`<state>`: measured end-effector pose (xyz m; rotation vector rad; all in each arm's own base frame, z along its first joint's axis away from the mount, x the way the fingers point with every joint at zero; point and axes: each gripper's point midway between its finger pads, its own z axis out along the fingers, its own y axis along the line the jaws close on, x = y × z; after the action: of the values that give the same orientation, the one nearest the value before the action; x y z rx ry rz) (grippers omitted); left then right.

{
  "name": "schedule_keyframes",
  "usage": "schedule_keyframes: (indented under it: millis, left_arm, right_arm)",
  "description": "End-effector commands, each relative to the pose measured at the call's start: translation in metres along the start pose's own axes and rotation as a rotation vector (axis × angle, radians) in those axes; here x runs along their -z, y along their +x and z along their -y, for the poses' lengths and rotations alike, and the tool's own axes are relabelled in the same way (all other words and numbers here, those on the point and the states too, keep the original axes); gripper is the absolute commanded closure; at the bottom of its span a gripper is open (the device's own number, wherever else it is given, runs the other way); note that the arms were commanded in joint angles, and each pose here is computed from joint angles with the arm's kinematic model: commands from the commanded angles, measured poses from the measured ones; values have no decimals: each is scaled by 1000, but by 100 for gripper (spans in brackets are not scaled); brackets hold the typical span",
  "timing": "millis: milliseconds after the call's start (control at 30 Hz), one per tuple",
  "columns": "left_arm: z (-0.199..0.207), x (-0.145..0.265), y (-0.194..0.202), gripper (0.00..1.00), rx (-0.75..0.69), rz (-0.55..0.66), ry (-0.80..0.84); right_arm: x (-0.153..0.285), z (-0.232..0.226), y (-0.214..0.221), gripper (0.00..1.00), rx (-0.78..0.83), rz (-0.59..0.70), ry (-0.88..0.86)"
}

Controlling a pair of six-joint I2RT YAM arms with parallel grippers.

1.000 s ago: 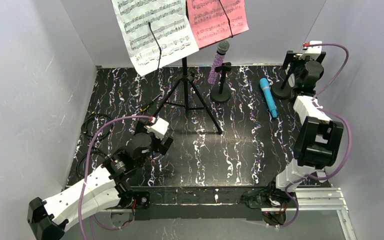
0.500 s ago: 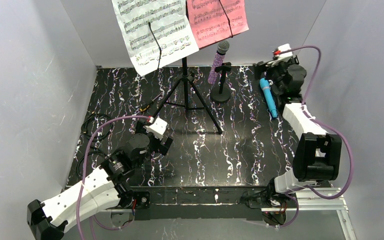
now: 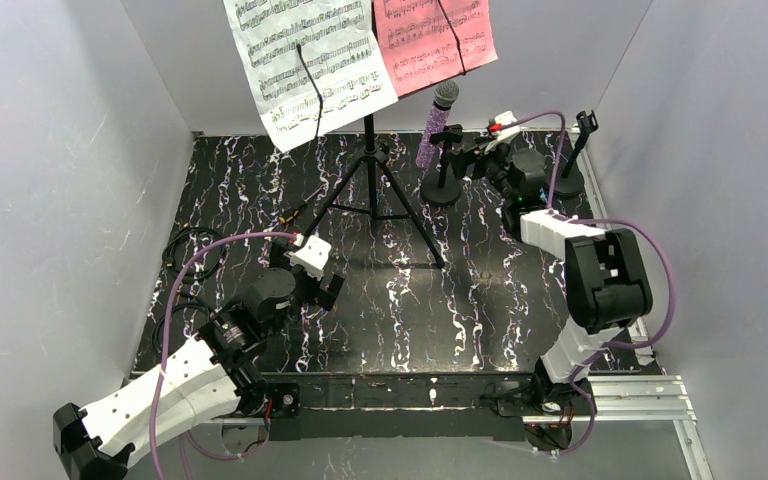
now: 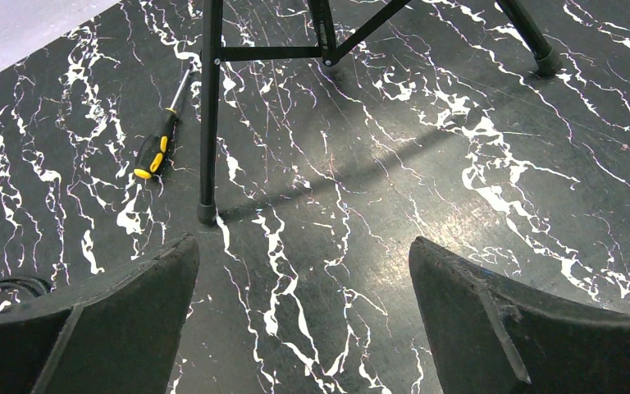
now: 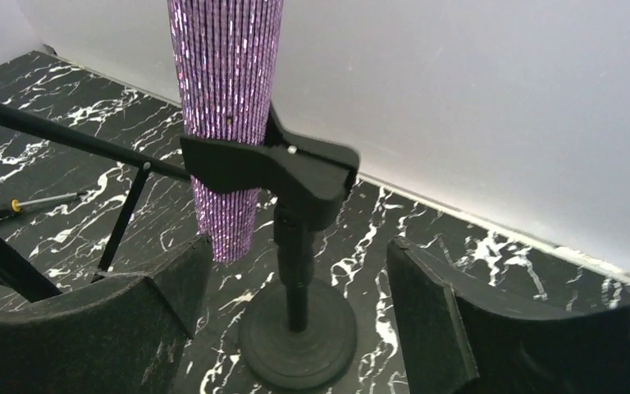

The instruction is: Pack up the instrument practice props

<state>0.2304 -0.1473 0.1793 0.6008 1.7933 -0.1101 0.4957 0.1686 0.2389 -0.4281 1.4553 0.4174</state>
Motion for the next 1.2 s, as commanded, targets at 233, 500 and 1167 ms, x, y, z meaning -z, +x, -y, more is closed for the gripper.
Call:
schedule_keyframes:
  millis: [233,500,1167]
  left_arm:
    - [-7,4,-18,2,25,46,-21]
    - [-6,3,-16,2,20,40,-17]
    - [-6,4,-18,2,20,53,-14]
  right_arm:
    - [-24,-1,15,29,-57,118,105]
    - [-42,0,31,36,-66,130,135]
    - [-70,10,35,53,-65,213,242]
